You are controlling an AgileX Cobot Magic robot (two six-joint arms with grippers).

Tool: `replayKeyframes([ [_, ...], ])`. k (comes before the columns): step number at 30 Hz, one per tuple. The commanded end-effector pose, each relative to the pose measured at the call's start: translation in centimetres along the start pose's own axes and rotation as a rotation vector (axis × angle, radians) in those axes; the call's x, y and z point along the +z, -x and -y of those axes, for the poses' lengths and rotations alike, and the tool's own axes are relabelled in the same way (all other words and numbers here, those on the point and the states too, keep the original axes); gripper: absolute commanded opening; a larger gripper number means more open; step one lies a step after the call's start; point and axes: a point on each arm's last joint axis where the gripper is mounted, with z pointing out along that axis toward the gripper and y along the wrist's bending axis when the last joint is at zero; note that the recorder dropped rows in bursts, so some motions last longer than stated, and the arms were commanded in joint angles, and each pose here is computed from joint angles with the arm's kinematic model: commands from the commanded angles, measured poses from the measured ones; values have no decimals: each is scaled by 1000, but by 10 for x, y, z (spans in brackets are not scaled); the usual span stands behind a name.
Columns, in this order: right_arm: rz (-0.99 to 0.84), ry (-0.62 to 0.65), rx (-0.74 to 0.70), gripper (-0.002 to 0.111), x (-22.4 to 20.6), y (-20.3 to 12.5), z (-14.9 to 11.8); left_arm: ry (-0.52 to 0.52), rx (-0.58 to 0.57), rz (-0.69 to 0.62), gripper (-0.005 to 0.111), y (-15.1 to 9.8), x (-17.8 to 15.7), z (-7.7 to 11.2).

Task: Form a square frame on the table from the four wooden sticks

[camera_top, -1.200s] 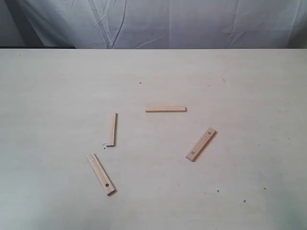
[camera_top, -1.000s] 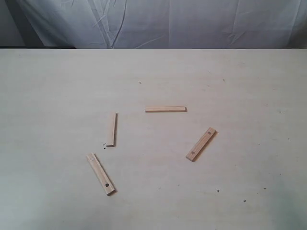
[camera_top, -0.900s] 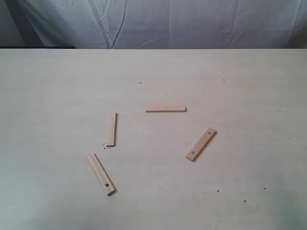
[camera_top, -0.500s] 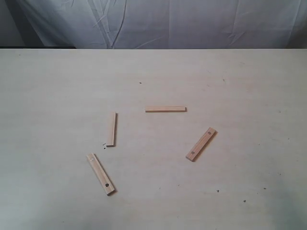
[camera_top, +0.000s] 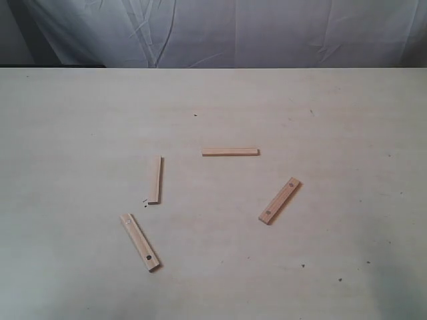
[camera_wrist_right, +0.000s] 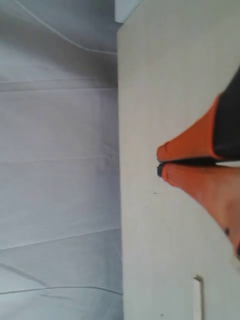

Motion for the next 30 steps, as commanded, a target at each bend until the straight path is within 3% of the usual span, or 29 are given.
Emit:
replayKeyframes([
  [1,124,-1,-2,0,-1,10,0,2,2,8,0,-1,0,0],
  [17,169,0,0,0,-2,14,0,5,16,12,0,0,0,0],
  [30,165,0,0,0,-2,14,0,14,-56,320,0,27,-5,-2],
])
